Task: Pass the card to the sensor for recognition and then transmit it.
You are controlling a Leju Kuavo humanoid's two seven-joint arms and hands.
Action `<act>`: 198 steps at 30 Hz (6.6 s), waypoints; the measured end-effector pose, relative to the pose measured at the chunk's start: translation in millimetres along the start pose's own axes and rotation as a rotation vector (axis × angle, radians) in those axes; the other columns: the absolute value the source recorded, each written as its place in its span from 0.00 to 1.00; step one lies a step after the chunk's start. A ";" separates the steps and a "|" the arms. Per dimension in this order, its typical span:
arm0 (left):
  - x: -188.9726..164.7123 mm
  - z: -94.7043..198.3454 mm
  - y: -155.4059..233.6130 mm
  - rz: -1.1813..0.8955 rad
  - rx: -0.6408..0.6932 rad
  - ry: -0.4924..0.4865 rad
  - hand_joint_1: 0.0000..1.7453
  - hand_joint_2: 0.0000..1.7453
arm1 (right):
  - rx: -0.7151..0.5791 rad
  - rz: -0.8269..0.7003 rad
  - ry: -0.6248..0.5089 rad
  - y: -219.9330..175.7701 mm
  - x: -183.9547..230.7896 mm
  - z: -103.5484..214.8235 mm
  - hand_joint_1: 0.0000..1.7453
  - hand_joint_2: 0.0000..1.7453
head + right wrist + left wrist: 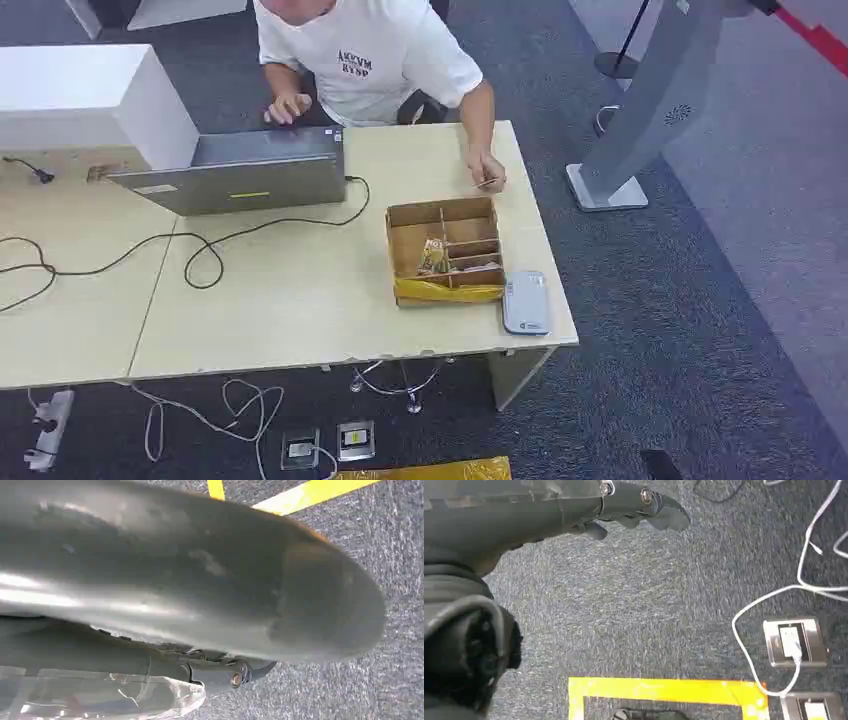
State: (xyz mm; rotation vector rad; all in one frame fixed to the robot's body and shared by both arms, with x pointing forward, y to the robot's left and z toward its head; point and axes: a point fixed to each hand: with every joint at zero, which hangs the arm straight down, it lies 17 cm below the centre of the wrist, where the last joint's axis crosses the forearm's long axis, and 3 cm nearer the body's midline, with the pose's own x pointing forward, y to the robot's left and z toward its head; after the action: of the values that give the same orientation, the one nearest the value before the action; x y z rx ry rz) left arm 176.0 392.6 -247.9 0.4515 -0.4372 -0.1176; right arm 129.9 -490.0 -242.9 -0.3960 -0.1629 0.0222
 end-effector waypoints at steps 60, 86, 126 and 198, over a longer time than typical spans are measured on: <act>14.7 3.5 -9.7 -0.063 -0.011 -0.090 0.00 0.00 | -0.745 -0.675 -1.387 -464.5 455.0 430.3 0.00 1.00; 36.0 -1.0 -6.9 -0.096 -0.039 -0.133 0.00 0.00 | -0.766 0.757 -1.750 -122.3 596.0 546.0 0.00 1.00; 14.1 -1.9 3.7 -0.119 -0.016 -0.093 0.00 0.00 | -0.618 0.904 -1.707 -61.0 599.5 530.1 1.00 1.00; -8.0 -1.9 13.5 -0.116 0.007 -0.040 0.00 0.00 | -0.325 0.841 -1.319 -18.0 457.1 292.3 1.00 1.00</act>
State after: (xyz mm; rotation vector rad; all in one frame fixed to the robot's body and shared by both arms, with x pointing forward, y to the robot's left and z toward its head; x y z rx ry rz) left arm 169.7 407.1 -246.5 0.4826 -0.4509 -0.2378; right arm 533.3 -370.6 100.1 -0.7029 -1.3023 1.1134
